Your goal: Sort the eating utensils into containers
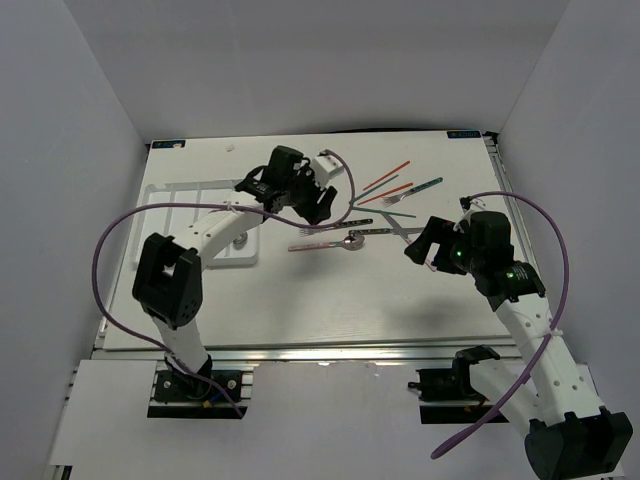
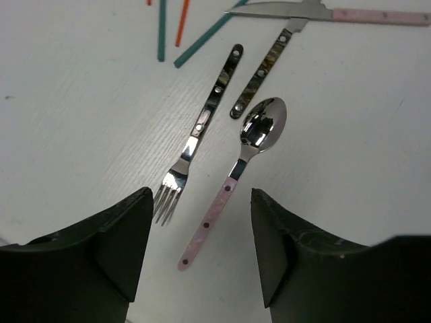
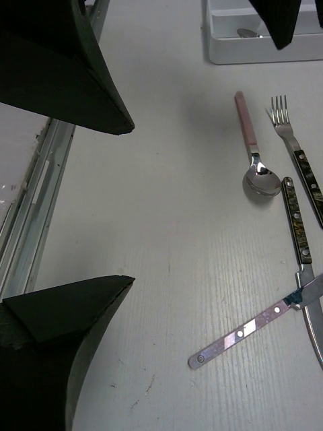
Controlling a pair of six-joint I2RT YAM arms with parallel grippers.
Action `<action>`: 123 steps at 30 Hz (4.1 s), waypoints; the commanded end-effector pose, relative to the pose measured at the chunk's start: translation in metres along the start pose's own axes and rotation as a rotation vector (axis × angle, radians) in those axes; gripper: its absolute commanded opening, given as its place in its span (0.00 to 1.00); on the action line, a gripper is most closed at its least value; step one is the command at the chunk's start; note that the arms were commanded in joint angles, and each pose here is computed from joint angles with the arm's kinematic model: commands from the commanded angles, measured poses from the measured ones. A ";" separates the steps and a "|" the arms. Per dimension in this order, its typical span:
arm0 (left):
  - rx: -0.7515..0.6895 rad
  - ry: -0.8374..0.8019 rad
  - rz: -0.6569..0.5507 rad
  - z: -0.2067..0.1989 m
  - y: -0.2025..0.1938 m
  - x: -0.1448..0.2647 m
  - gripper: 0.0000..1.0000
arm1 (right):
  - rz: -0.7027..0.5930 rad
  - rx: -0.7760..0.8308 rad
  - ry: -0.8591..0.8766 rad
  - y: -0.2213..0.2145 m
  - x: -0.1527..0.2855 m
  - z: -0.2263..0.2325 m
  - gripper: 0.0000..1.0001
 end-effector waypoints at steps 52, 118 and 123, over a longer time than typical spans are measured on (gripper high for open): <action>-0.228 -0.145 0.275 -0.044 -0.055 -0.091 0.58 | -0.040 0.046 0.010 0.008 0.006 0.004 0.89; 0.554 0.694 0.370 0.129 -0.131 0.034 0.66 | -0.008 0.012 0.037 0.004 -0.015 0.001 0.89; 0.549 0.683 0.315 0.129 -0.107 0.052 0.98 | -0.009 0.007 0.015 0.004 -0.024 -0.004 0.89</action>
Point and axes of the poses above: each gripper's point midway between its finger pads, its own x axis back along the fingers, its own z axis along the line the jaws close on, y = z × x, the point moved 7 cm from there along x, back along the fingers, and after that the axes turned 11 degrees about -x, right-handed, at the moved point
